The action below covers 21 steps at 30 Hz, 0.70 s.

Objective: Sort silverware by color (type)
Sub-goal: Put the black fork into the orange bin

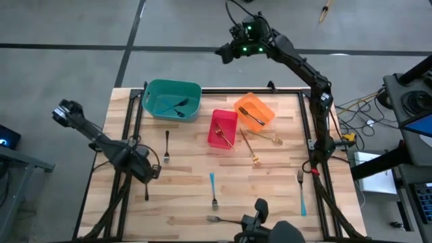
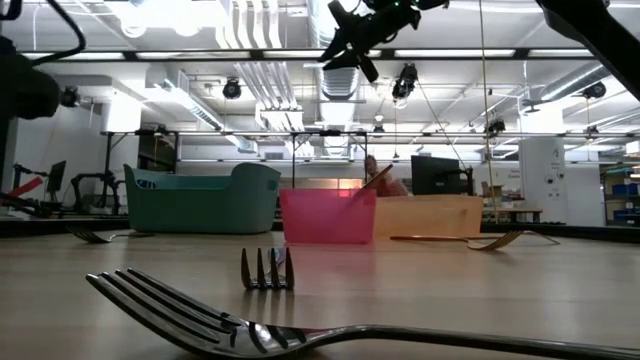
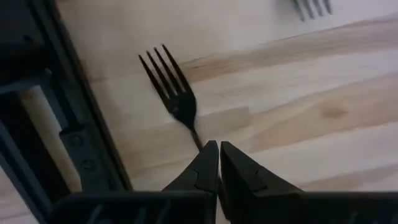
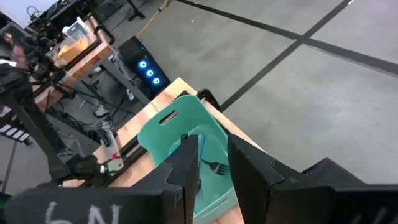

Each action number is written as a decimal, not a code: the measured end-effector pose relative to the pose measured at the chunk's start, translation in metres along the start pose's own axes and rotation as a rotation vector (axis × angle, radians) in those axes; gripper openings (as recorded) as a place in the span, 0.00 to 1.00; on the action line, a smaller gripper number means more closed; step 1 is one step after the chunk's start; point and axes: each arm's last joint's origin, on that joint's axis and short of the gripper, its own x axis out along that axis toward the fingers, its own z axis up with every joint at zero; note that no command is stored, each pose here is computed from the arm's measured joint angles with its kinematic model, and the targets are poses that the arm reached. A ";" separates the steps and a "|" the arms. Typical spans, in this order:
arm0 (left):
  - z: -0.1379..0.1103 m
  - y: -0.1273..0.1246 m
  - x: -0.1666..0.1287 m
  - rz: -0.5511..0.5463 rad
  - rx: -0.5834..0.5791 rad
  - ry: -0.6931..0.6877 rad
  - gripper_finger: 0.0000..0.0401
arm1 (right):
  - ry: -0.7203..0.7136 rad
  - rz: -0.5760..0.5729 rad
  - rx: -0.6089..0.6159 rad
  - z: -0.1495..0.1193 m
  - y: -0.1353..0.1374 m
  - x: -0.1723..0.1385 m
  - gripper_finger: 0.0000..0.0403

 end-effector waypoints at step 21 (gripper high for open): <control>-0.023 -0.016 0.043 0.252 -0.040 -0.046 0.15 | 0.023 -0.034 0.023 -0.007 0.010 0.004 0.19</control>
